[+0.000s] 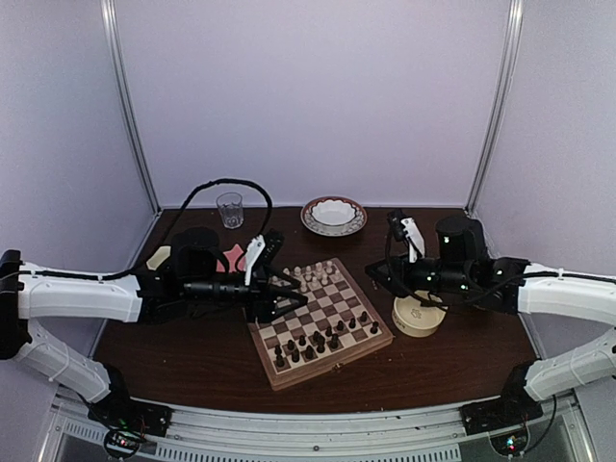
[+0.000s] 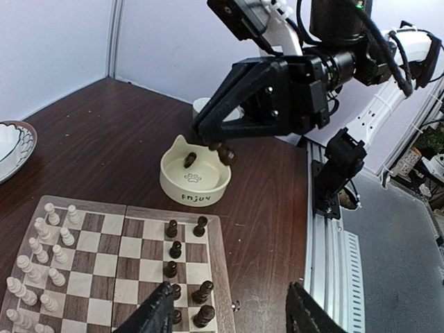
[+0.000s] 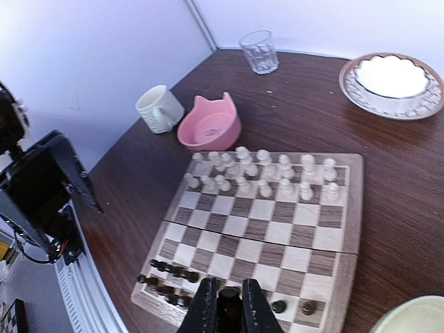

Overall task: Set up the chess pieces on the board
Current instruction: Pass from the right arm to the left

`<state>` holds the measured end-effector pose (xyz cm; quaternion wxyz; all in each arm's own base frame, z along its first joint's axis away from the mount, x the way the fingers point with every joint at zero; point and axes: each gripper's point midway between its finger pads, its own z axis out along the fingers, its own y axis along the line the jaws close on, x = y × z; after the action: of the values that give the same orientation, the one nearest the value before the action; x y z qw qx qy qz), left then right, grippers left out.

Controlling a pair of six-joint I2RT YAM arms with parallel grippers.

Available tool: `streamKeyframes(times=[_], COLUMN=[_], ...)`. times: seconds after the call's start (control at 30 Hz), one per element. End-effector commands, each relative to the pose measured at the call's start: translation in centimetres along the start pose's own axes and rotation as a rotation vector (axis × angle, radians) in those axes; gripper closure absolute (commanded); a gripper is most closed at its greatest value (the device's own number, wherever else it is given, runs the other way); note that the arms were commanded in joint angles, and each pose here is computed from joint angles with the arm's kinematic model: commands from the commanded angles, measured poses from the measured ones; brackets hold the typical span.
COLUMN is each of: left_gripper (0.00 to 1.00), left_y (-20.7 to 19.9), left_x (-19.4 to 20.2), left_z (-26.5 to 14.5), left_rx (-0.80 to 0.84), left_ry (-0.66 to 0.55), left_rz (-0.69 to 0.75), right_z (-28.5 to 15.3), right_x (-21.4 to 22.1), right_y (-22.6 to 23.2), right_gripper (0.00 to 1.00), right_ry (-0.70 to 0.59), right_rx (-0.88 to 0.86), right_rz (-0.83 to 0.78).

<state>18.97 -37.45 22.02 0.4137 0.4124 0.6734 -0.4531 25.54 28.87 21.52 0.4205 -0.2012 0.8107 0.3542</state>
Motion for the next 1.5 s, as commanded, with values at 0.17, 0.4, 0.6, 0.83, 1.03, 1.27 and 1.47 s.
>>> streamKeyframes(times=[0.17, 0.4, 0.6, 0.83, 1.03, 1.27, 1.47], left_gripper=[0.44, 0.5, 0.53, 0.55, 0.62, 0.67, 0.81], left_y=[-2.5, -2.9, -2.6, -2.6, -2.8, -3.1, -3.0], left_x=[-2.8, -2.7, -2.5, -2.4, -2.6, -2.9, -3.0], left_z=[0.4, 0.6, 0.9, 1.2, 1.1, 0.8, 0.6], left_rx=[0.158, 0.19, 0.185, 0.194, 0.21, 0.217, 0.211], left_ry=[-0.126, -0.127, -0.118, -0.115, -0.126, -0.144, -0.152], left_rz=[0.0, -0.017, -0.034, -0.047, -0.039, -0.029, -0.024], right_z=[2.3, 3.7, 3.4, 3.2, 3.5, 3.8, 4.1], right_x=[-3.5, -3.5, -3.9, -3.9, -3.5, -3.1, -2.6], right_y=[9.6, 13.2, 14.1, 14.3, 14.7, 15.2, 15.4], right_gripper=[0.99, 0.99, 0.99, 0.99, 0.99, 0.99, 0.99], right_ry=[-0.133, -0.153, -0.191, -0.204, -0.196, -0.19, -0.188], right_rx=[-0.212, -0.293, -0.323, -0.331, -0.35, -0.372, -0.387], right_rz=[-0.072, -0.101, -0.105, -0.112, -0.11, -0.108, -0.108])
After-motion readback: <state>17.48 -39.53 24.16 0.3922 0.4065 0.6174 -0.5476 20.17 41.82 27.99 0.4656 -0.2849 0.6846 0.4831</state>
